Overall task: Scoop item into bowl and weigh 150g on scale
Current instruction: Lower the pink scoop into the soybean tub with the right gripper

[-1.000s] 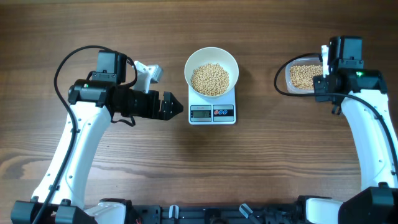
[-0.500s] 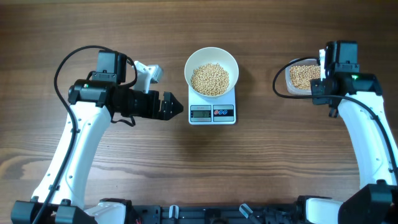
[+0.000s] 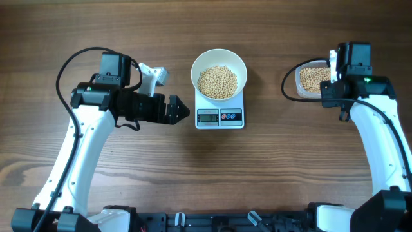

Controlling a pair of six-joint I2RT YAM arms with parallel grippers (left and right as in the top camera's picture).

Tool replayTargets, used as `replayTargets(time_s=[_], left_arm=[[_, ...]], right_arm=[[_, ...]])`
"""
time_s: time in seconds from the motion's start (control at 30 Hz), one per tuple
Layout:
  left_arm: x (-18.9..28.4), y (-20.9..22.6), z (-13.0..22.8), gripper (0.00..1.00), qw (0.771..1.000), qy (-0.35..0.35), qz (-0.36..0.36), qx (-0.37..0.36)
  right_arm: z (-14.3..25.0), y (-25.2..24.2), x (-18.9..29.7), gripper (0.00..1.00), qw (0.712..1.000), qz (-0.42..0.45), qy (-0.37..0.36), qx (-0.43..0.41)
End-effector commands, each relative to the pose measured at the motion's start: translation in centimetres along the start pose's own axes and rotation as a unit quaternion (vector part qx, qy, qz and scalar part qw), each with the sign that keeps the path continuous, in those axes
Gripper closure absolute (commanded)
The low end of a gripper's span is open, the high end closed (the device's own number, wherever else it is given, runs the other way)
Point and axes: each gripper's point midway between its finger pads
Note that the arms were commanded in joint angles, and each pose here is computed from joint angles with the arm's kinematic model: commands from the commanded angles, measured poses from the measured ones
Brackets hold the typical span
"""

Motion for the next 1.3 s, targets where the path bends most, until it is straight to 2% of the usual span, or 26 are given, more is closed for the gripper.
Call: replayTargets(time_s=[0.0,0.47,1.27], left_arm=[[-0.1,-0.1,0.2,0.0,1.0,0.002,0.009,-0.007],[-0.1,-0.1,0.2,0.0,1.0,0.002,0.009,-0.007],[-0.1,-0.1,0.2,0.0,1.0,0.002,0.009,-0.007]], right_arm=[[0.0,0.8,-0.7,0.96,1.0,-0.015,0.003,-0.006],[0.5,1.4,-3.6,0.96,0.999,-0.01,0.038,0.03],[0.6,6.6,-2.8,0.96,0.986,-0.162,0.034,0.008]])
Point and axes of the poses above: each gripper's point midway between its finger pads, its own x axis back along the fingers, its own y axis along the line the jaws close on, z = x × y, and after that the axes turned 1 degree about -x, right-handed
